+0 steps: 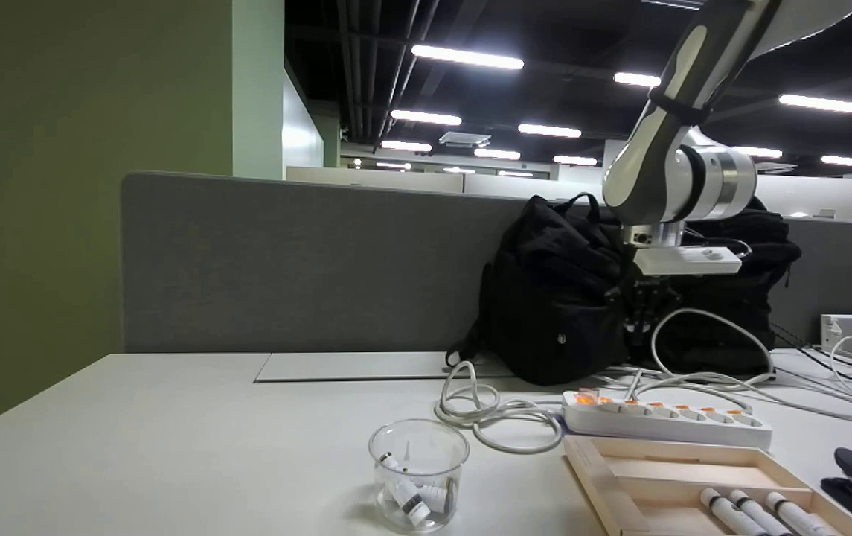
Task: Turn on the third switch on the extension cord
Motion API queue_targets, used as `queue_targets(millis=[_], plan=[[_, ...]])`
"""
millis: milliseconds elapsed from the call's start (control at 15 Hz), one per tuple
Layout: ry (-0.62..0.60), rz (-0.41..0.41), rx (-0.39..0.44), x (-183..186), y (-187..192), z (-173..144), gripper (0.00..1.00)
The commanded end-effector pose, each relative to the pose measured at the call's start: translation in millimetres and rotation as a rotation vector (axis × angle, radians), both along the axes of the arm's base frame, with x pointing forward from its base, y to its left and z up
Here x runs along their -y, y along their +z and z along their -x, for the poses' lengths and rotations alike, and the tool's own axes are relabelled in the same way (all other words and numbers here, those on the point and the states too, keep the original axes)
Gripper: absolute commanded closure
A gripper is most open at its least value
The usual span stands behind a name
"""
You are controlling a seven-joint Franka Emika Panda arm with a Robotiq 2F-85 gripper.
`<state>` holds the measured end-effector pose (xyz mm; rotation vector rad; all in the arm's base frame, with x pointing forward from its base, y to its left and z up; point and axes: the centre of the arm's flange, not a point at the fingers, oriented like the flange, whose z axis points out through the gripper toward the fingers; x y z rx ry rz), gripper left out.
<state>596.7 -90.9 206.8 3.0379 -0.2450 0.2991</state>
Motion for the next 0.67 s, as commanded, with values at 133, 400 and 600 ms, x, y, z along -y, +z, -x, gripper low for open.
queue_targets(millis=[133,400,600], plan=[[-0.017,-0.006,-0.006,-0.8,2.2,-1.8,1.0],[-0.04,-0.026,-0.038,4.7,-28.5,-7.6,1.0],[-0.051,-0.042,-0.06,5.6,-46.8,-2.0,1.0]])
